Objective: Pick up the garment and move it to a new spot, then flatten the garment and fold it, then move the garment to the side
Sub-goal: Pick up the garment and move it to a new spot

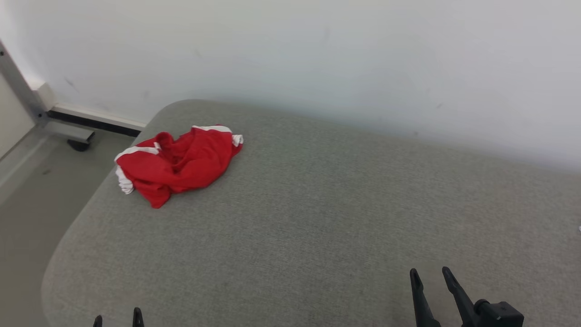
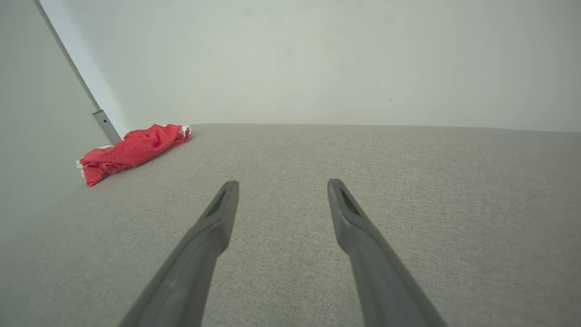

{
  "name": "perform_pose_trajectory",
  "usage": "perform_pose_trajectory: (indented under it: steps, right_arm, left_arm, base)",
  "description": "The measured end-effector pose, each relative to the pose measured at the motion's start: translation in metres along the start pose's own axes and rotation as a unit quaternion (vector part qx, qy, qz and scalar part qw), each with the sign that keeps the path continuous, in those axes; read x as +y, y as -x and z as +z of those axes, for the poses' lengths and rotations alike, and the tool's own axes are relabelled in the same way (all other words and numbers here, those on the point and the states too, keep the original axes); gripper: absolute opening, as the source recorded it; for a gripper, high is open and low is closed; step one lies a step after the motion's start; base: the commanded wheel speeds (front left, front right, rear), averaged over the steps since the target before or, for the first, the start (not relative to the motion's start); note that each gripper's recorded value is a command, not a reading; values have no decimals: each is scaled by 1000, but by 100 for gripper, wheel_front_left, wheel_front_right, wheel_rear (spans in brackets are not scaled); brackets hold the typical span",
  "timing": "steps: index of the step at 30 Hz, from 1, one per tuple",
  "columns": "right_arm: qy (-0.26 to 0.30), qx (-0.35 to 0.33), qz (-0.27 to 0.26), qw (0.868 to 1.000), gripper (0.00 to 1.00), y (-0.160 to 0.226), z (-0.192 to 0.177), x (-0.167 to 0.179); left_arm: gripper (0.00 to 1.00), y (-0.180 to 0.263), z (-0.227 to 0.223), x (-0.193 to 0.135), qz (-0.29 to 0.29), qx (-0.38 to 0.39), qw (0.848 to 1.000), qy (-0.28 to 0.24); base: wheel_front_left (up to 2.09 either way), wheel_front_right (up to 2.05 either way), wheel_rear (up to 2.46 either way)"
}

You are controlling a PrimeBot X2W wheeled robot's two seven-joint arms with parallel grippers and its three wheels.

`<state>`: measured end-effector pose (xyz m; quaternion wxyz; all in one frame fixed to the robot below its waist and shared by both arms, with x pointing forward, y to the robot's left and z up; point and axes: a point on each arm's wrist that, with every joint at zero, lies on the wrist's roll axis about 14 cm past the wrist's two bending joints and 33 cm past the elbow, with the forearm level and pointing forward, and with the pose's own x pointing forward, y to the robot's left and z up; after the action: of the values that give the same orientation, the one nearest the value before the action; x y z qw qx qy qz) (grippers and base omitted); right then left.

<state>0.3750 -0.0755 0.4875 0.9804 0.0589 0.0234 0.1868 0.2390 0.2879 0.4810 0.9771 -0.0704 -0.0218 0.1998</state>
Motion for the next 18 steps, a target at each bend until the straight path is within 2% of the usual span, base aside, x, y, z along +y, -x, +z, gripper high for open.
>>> perform_pose_trajectory:
  steps: [10, 18]
  right_arm:
    - [0, 11, 104, 994, 100, -23, -5, 67]
    - [3, 12, 127, 992, 100, -27, -5, 82]
  left_arm:
    - [100, 43, 4, 56, 93, -10, 996, -1]
    - [100, 54, 8, 68, 118, -17, 993, 0]
  base:
    - [0, 0, 0]
    - [0, 0, 0]
